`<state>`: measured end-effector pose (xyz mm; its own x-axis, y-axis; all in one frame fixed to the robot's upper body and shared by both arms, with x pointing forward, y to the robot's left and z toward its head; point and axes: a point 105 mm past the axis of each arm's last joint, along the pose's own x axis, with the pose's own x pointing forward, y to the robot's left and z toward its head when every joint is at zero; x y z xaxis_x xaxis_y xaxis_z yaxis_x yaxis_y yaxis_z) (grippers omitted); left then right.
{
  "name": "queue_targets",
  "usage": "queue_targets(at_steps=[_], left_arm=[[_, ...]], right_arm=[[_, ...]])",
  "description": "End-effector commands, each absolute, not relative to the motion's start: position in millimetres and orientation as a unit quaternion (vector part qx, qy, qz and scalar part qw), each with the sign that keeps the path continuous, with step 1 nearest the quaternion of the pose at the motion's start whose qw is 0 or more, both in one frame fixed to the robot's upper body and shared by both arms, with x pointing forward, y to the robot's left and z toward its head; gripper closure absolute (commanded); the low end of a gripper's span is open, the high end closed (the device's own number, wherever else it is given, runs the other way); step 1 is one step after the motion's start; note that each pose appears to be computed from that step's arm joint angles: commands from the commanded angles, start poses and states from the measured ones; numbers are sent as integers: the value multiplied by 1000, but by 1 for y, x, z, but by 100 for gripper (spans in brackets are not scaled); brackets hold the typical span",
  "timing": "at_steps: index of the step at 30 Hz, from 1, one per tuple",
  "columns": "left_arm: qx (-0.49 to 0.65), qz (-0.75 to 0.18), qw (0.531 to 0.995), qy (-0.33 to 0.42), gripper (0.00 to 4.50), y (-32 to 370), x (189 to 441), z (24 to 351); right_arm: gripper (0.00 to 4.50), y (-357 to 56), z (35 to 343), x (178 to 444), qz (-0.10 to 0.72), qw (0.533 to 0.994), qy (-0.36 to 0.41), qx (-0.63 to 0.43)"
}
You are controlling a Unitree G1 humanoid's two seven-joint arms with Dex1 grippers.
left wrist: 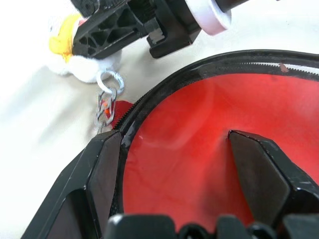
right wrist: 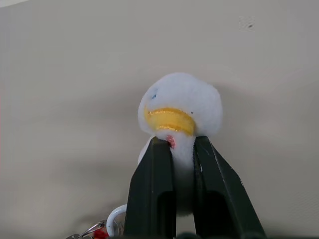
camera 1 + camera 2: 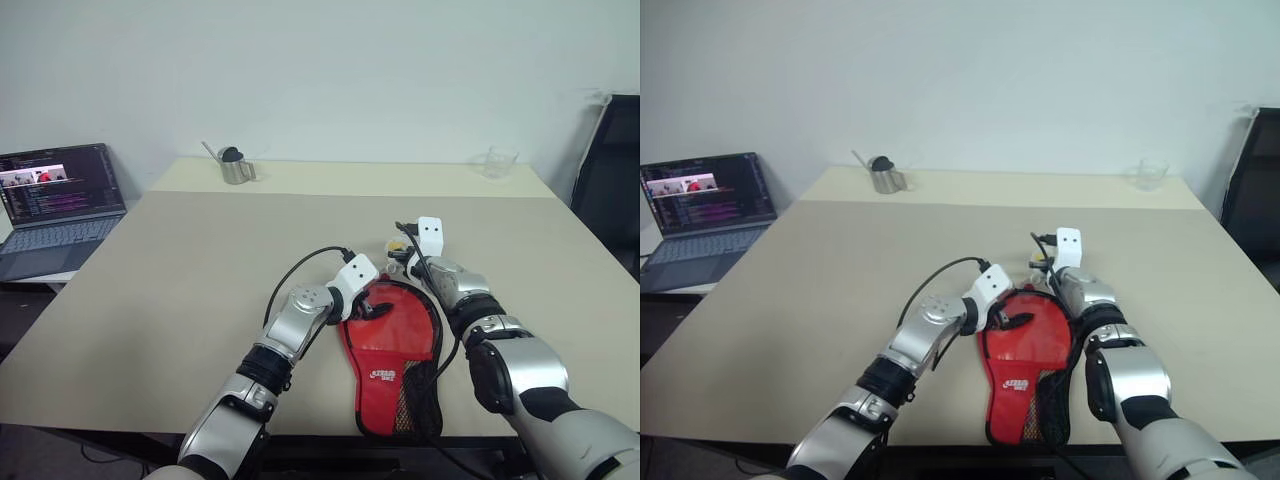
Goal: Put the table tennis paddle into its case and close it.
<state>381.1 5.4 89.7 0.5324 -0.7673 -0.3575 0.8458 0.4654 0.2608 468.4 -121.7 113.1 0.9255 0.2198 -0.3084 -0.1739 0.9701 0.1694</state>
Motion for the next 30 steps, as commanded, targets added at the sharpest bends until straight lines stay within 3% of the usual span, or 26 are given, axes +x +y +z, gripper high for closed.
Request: queue_targets(at_steps=[1, 14, 30], left_arm=[[221, -487, 832, 149, 77, 7, 371, 57], [221, -493, 826, 160, 77, 7, 368, 51], [230, -497, 813, 196, 77, 13, 364, 37]], right_arm=[[446, -155, 138, 474, 64, 989, 124, 54], [446, -205, 135, 454, 29, 991, 126, 29], [446, -255, 131, 412, -1, 989, 147, 0]])
